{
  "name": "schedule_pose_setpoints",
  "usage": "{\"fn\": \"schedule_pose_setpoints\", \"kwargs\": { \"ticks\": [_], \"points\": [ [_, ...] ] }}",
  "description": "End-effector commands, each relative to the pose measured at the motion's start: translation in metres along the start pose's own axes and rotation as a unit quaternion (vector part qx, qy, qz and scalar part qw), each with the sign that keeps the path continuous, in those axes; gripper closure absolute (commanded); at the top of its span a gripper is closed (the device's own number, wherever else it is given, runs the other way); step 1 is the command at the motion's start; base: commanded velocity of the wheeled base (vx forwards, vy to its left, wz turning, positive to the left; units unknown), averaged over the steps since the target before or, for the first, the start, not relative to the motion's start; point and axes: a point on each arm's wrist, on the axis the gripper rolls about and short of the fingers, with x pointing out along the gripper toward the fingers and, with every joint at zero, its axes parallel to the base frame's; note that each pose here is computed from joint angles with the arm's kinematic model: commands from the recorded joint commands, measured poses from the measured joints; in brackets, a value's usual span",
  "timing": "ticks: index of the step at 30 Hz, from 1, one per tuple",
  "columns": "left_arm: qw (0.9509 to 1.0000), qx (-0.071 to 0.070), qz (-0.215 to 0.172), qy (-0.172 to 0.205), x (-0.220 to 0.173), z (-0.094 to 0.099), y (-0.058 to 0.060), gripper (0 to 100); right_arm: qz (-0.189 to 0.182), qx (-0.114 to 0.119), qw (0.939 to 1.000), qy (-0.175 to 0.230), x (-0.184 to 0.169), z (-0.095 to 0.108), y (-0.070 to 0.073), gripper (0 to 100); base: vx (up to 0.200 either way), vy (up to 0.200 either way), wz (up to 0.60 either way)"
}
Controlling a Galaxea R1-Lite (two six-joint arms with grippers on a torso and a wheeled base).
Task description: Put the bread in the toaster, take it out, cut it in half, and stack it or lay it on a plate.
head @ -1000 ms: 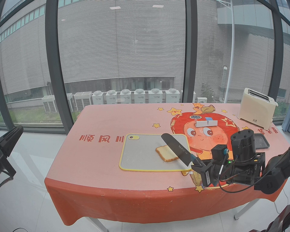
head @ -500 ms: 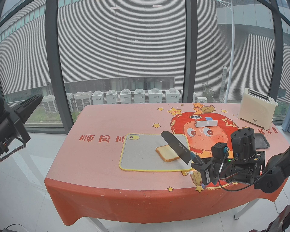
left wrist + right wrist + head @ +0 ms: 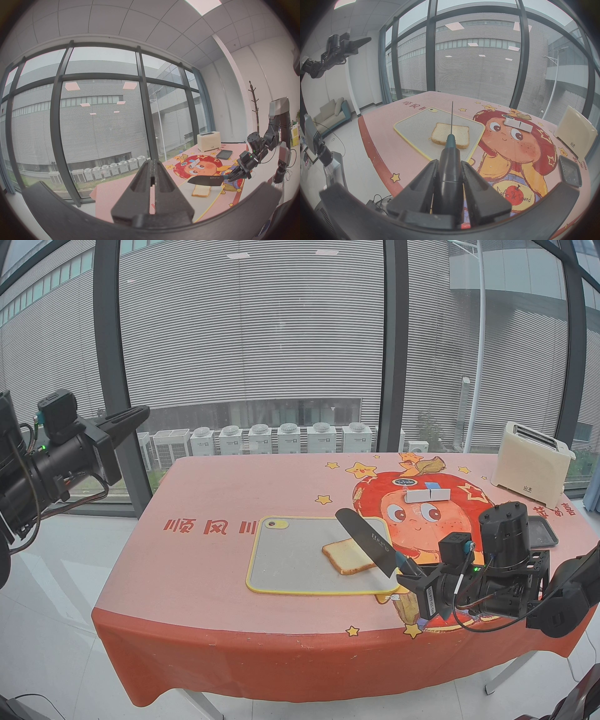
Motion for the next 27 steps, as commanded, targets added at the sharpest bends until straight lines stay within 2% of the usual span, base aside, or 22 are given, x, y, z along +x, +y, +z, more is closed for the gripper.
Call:
{"fn": "schedule_pose_setpoints", "kwargs": {
  "ticks": [1,3,6,8,10,12,18,20,21,22,24,25,27],
  "points": [
    [0.9983,-0.018,-0.013,0.053,0.035,-0.035,0.009,100,0.000,-0.003,1.0000,0.008,0.003,-0.003,0.000,100,0.000,0.000,0.00],
    [0.9975,-0.021,-0.029,0.060,0.049,-0.043,0.004,100,0.001,-0.003,0.9999,0.009,0.003,-0.004,0.001,100,0.000,0.000,0.00],
    [0.9974,-0.019,-0.047,0.051,0.067,-0.042,-0.002,100,0.001,-0.003,1.0000,0.009,0.003,-0.004,0.001,100,0.000,0.000,0.00],
    [0.9968,-0.016,-0.069,0.037,0.082,-0.036,-0.010,100,0.001,-0.003,1.0000,0.007,0.002,-0.003,0.001,100,0.000,0.000,0.00],
    [0.9950,-0.015,-0.096,0.023,0.100,-0.032,-0.023,100,0.000,-0.003,1.0000,0.006,0.002,-0.003,0.000,100,0.000,0.000,0.00],
    [0.9943,-0.012,-0.104,0.016,0.113,-0.031,-0.027,100,0.000,-0.003,1.0000,0.006,0.002,-0.003,0.000,100,0.000,0.000,0.00],
    [0.9903,-0.002,-0.138,0.019,0.139,-0.043,-0.047,100,0.002,-0.002,1.0000,0.005,0.002,-0.002,0.001,100,0.000,0.000,0.00],
    [0.9859,-0.003,-0.166,0.020,0.149,-0.047,-0.069,100,0.002,-0.002,1.0000,0.003,0.001,-0.001,0.001,100,0.000,0.000,0.00],
    [0.9856,-0.004,-0.168,0.020,0.149,-0.047,-0.070,100,0.002,-0.002,1.0000,0.003,0.001,-0.001,0.001,100,0.000,0.000,0.00],
    [0.9832,-0.005,-0.181,0.020,0.154,-0.049,-0.081,100,0.001,-0.001,1.0000,0.003,0.001,-0.001,0.000,100,0.000,0.000,0.00],
    [0.9812,-0.006,-0.192,0.017,0.163,-0.052,-0.090,100,0.001,-0.001,1.0000,0.005,0.003,-0.002,0.000,100,0.000,0.000,0.00],
    [0.9810,-0.006,-0.193,0.017,0.163,-0.052,-0.091,100,0.002,-0.001,1.0000,0.005,0.003,-0.002,0.001,100,0.000,0.000,0.00],
    [0.9787,-0.006,-0.204,0.017,0.173,-0.057,-0.102,100,0.002,-0.002,1.0000,0.006,0.003,-0.002,0.001,100,0.000,0.000,0.00]
  ]
}}
